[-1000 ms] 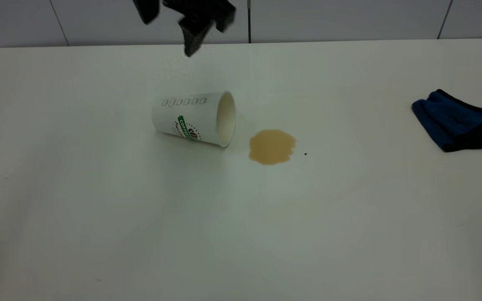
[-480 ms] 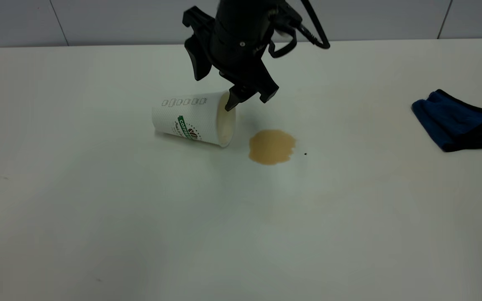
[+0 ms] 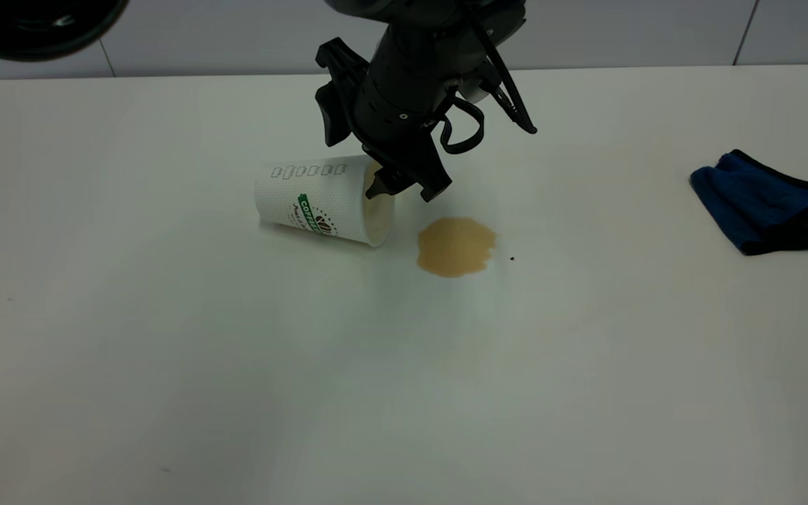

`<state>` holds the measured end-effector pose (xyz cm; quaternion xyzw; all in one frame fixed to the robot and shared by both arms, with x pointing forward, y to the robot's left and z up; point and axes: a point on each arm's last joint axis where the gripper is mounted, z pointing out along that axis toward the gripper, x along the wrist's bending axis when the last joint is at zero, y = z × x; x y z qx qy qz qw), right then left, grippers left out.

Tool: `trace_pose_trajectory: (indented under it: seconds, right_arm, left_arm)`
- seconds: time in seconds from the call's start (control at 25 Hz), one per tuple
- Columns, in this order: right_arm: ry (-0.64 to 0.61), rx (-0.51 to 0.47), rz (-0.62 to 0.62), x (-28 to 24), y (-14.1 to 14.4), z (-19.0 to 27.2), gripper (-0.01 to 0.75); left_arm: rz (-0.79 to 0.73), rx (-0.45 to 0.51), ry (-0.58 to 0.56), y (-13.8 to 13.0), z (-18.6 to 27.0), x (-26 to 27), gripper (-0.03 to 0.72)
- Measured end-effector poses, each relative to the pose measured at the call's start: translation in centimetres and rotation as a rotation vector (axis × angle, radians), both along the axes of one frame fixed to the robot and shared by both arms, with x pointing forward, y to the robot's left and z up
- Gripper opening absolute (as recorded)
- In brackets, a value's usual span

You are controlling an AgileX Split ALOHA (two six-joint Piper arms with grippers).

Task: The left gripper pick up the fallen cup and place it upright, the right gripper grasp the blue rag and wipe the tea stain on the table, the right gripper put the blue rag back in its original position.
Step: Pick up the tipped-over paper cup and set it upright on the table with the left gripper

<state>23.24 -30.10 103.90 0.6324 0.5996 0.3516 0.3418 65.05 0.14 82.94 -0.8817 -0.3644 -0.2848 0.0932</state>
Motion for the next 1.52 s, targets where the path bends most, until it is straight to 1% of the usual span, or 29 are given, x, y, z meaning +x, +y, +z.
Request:
trace_pose_trajectory:
  seconds: [0.24,0.32,0.4,0.48,0.52,0.6,0.72,0.76,0.8,0.88,1.04,1.16,1.24,1.36,1.52]
  right_arm:
    - [0.000,0.000,0.000,0.0,0.0,0.0,0.561]
    - [0.000,0.000,0.000,0.0,0.0,0.0,0.561]
    - [0.000,0.000,0.000,0.0,0.0,0.0,0.561]
    - [0.000,0.000,0.000,0.0,0.0,0.0,0.561]
    - [0.000,0.000,0.000,0.0,0.0,0.0,0.561]
    - [0.000,0.000,0.000,0.0,0.0,0.0,0.561]
    - [0.000,0.000,0.000,0.0,0.0,0.0,0.561]
    - [0.000,0.000,0.000,0.0,0.0,0.0,0.561]
    - [0.000,0.000,0.000,0.0,0.0,0.0,0.561]
    - [0.000,0.000,0.000,0.0,0.0,0.0,0.561]
    - [0.000,0.000,0.000,0.0,0.0,0.0,0.561]
    - [0.000,0.000,0.000,0.0,0.0,0.0,0.561]
    - [0.000,0.000,0.000,0.0,0.0,0.0,0.561]
    - [0.000,0.000,0.000,0.0,0.0,0.0,0.561]
    - [0.000,0.000,0.000,0.0,0.0,0.0,0.561]
  left_arm:
    - [-0.021,0.066,-0.039,0.4,-1.1,0.4,0.605]
    - [-0.024,0.091,-0.044,0.6,-1.3,0.4,0.578]
    - [-0.030,0.118,-0.056,0.7,-1.1,0.5,0.530]
    - [-0.034,0.154,-0.072,1.0,-0.9,0.7,0.465]
    - [-0.031,0.167,-0.075,1.1,-0.8,0.7,0.421]
    - [-0.020,0.188,-0.076,1.6,-0.8,0.9,0.321]
    - [0.004,0.201,-0.067,2.4,-1.0,1.3,0.125]
    - [0.014,0.207,-0.064,2.7,-1.1,1.4,0.077]
    - [0.025,0.214,-0.061,3.1,-1.1,1.6,0.045]
    - [0.035,0.236,-0.059,3.5,-1.0,1.8,0.025]
    - [0.039,0.274,-0.044,4.0,-0.5,1.9,0.019]
    - [0.028,0.258,-0.049,3.7,1.7,2.2,0.015]
    - [0.025,0.225,-0.065,3.5,4.3,2.5,0.015]
    - [0.029,0.131,-0.068,3.7,8.9,2.9,0.015]
    - [0.029,-0.049,0.000,5.4,13.6,3.2,0.015]
